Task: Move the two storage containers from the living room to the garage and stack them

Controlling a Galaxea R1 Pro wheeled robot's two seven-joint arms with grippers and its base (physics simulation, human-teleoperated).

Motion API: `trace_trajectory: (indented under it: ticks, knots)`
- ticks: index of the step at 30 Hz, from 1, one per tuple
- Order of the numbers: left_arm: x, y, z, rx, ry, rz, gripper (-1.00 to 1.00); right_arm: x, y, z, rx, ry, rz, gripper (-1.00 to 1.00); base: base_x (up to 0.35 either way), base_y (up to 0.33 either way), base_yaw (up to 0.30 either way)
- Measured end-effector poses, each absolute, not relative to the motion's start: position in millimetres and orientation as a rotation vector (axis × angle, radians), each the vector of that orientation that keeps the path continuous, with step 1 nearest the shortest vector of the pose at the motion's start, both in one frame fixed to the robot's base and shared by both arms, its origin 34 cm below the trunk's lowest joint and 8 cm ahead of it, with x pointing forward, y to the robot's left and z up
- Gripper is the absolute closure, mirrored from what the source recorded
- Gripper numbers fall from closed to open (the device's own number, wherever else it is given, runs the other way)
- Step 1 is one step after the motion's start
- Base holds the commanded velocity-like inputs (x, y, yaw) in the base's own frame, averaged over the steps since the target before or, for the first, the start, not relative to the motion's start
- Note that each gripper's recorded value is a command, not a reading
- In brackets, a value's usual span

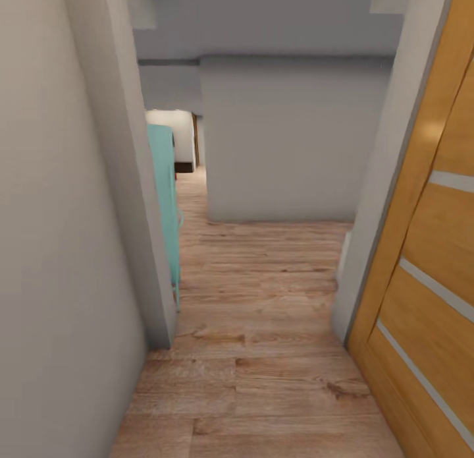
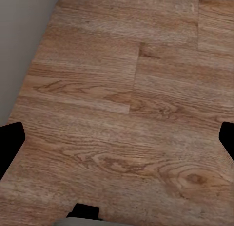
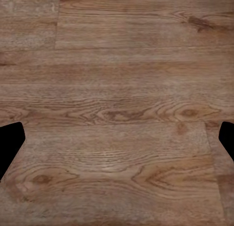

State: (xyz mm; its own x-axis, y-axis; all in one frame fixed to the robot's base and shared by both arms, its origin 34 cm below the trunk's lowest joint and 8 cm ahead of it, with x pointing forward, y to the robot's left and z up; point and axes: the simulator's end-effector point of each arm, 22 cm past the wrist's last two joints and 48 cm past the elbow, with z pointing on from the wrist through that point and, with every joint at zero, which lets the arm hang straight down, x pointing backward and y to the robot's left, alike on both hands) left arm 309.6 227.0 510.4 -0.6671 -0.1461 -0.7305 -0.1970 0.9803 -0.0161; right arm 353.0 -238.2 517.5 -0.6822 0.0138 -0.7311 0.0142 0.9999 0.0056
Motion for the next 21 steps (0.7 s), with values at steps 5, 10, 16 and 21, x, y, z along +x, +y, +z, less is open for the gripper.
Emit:
trace_trajectory:
  ticks: [5, 10, 16, 21]
  knots:
    - [309.5, 227.0, 510.4, -0.238, 2.312, 0.081, -1.00, 353.0, -238.2, 517.4, 0.019, 2.322, -0.001, -1.00, 0.324, 0.000, 0.080]
    - [309.6, 227.0, 510.4, -0.238, 2.311, 0.081, -1.00, 352.9, -238.2, 517.3, 0.019, 2.322, 0.000, -1.00, 0.324, 0.000, 0.183]
    - [309.6, 227.0, 510.4, -0.238, 2.311, 0.081, -1.00, 352.9, -238.2, 517.4, 0.019, 2.322, -0.001, -1.00, 0.325, 0.000, 0.039]
    - [309.6, 227.0, 510.4, -0.238, 2.311, 0.081, -1.00, 352.7, -238.2, 517.3, 0.019, 2.322, -0.001, -1.00, 0.325, -0.013, 0.003]
